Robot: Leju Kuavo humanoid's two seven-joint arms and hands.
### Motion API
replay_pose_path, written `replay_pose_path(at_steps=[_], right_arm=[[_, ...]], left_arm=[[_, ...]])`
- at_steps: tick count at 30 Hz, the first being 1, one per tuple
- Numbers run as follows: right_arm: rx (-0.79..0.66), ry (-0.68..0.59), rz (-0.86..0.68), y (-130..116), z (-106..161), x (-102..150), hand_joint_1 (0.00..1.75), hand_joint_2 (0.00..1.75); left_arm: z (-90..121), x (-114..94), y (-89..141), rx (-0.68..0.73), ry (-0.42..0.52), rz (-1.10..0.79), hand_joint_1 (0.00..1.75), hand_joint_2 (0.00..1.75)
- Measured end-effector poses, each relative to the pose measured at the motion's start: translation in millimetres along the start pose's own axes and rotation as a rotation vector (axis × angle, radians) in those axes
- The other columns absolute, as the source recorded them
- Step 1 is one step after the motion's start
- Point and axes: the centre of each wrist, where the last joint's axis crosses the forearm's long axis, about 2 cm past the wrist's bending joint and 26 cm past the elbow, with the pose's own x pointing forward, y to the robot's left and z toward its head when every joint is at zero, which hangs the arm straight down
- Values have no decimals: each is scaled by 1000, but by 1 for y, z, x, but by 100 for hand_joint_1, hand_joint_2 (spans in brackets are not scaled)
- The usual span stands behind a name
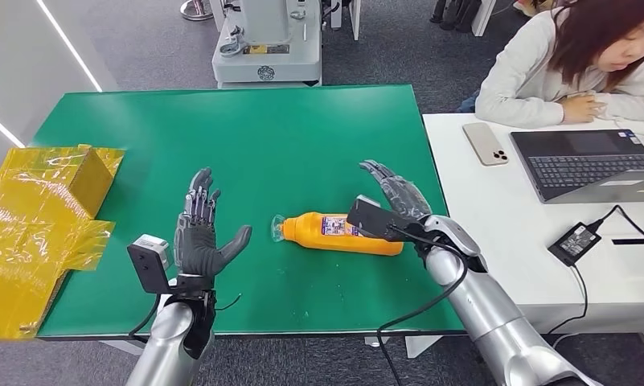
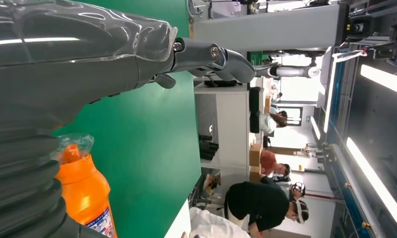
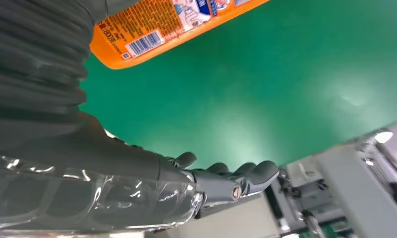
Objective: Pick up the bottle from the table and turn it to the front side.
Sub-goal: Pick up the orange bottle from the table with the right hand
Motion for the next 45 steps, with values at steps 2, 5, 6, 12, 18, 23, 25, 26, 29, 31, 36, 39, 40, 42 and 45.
replay_pose_path(at_steps=[2, 5, 6, 12, 18, 23, 25, 26, 29, 31, 36, 39, 40, 42, 45], right_arm=[[53, 20, 4, 2, -2, -2, 0, 175], [134, 27, 9, 7, -3, -5, 0, 175], [158, 25, 9, 8, -3, -5, 0, 175], [259, 21, 21, 13, -9, -5, 0, 175], [358, 19, 37, 11, -20, 0, 0, 175], [421, 7, 93, 12, -31, 9, 0, 175], [442, 10, 118, 15, -34, 11, 0, 175], [451, 14, 129, 16, -35, 12, 0, 175], [473, 39, 188, 19, -36, 13, 0, 175], [484, 76, 273, 21, -38, 14, 0, 175], [505, 124, 398, 30, -35, 15, 0, 175], [515, 133, 421, 35, -30, 12, 0, 175], [518, 136, 426, 36, -28, 11, 0, 175], [522, 141, 433, 38, -26, 9, 0, 175], [527, 144, 434, 38, -23, 6, 0, 175]], left_arm=[[-4, -2, -1, -13, 7, -2, 0, 175], [-9, -5, -3, -31, 19, -11, 0, 175], [-10, -7, -3, -34, 23, -15, 0, 175], [-12, -15, -1, -42, 49, -33, 0, 175], [-8, -20, 0, -29, 76, -47, 0, 175], [-5, -23, 3, -12, 93, -75, 0, 175], [-3, -25, 4, -11, 96, -85, 0, 175], [-2, -26, 5, -9, 98, -89, 0, 175], [3, -28, 8, -1, 109, -99, 0, 175], [8, -31, 10, 8, 120, -104, 0, 175], [23, -37, 15, 31, 153, -110, 0, 175], [27, -38, 17, 41, 162, -114, 0, 175], [28, -39, 18, 45, 165, -114, 0, 175], [30, -40, 19, 54, 168, -115, 0, 175], [32, -40, 19, 57, 166, -115, 0, 175]])
